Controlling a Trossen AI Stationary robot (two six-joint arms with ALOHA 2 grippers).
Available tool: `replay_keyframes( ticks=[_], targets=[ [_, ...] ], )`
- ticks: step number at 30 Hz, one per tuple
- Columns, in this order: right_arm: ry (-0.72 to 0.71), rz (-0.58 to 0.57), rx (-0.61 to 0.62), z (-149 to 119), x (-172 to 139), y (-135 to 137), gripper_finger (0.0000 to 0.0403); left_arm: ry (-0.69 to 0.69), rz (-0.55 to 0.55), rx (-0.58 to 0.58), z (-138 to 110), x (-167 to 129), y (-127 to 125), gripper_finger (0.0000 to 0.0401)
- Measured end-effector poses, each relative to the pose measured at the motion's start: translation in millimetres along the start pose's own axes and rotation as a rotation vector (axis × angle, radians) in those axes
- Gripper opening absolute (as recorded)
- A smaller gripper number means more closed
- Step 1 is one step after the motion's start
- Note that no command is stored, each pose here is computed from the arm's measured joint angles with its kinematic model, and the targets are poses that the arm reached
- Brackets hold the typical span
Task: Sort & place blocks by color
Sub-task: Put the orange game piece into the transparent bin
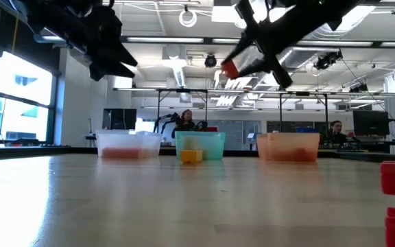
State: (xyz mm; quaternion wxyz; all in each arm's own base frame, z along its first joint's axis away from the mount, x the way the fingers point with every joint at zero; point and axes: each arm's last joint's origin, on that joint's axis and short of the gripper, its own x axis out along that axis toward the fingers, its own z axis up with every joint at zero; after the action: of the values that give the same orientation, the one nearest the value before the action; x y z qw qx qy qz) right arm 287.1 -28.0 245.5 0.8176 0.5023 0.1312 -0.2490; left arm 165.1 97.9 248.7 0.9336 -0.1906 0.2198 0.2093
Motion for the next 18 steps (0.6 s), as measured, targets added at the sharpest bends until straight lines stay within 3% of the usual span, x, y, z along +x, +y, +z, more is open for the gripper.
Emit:
replay_keyframes(
  ticks=[5,12,18],
  targets=[
    [-0.042,0.081,-0.014,9.1,-3.0,17.9,0.0107,-0.074,-0.065,0.133,7.1,0.1,-6.1,0.0202],
    [-0.094,0.159,0.000,21.3,-11.4,45.7,0.0107,-0.280,-0.133,0.363,23.3,-2.3,-23.7,0.0202],
    [-0.138,0.220,-0.027,29.6,-20.9,68.7,0.0107,-0.377,-0.158,0.422,29.7,-4.9,-33.4,0.0202]
  ],
)
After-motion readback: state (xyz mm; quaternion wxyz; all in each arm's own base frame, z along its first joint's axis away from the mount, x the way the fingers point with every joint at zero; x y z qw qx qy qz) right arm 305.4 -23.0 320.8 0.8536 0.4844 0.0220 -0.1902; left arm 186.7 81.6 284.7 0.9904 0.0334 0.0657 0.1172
